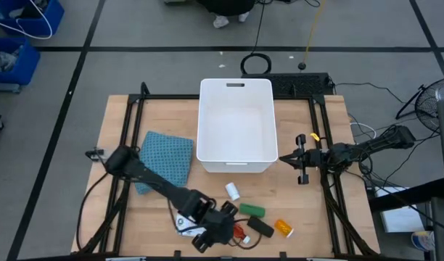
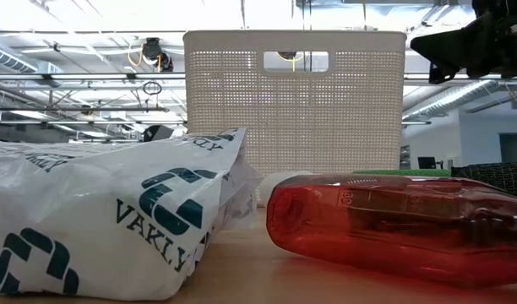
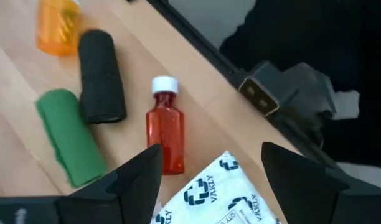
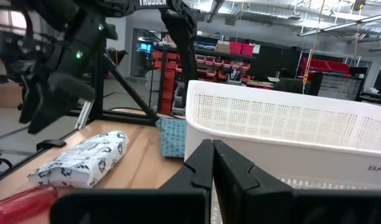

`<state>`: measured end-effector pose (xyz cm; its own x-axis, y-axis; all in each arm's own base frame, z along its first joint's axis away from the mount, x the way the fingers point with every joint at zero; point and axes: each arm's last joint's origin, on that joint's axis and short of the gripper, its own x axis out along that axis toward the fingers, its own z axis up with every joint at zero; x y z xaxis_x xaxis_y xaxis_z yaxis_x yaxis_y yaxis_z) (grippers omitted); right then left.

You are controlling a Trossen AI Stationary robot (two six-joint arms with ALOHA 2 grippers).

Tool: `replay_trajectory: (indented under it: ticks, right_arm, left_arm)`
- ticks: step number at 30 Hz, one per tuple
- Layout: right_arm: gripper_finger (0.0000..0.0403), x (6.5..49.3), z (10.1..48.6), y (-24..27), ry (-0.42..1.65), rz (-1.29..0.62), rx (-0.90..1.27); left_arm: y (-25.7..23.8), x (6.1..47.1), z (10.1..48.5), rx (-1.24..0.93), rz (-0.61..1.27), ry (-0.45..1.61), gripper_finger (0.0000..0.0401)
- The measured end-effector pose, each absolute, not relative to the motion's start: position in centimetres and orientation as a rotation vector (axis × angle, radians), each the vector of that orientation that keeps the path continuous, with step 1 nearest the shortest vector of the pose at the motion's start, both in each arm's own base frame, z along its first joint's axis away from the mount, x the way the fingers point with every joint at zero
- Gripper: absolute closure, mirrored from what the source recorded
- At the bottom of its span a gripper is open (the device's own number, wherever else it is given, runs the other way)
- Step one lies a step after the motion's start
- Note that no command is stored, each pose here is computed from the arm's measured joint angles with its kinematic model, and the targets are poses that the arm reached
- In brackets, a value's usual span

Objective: Pick & place medical supplies in basket/bin
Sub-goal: Put the white mailer bag into the white bin

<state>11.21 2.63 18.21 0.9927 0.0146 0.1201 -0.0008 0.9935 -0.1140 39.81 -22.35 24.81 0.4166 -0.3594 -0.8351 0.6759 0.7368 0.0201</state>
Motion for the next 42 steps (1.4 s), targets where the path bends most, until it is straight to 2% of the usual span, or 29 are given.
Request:
replay_trajectory:
  ticks: [8, 16, 27, 42]
  right_arm:
    - [0.0402, 11.2, 18.2, 2.6, -0.124, 0.006, -0.129]
    - [0.0402, 11.2, 18.4, 2.6, -0.135, 0.005, -0.128]
    - [0.0402, 11.2, 18.2, 2.6, -0.122, 0.004, -0.132]
    - [0.0402, 11.2, 18.0, 2.6, -0.102, 0.007, -0.112]
  left_arm:
    - [-20.5, 40.9, 22.9, 0.405, -0.727, 1.028, 0.0121]
    - [-19.4, 41.4, 22.8, 0.382, -0.809, 1.01, 0.0118]
    - [-19.3, 42.3, 18.2, 0.415, -0.877, 1.119, 0.0118]
    - [-18.8, 42.2, 17.8, 0.556, -0.889, 1.128, 0.0119]
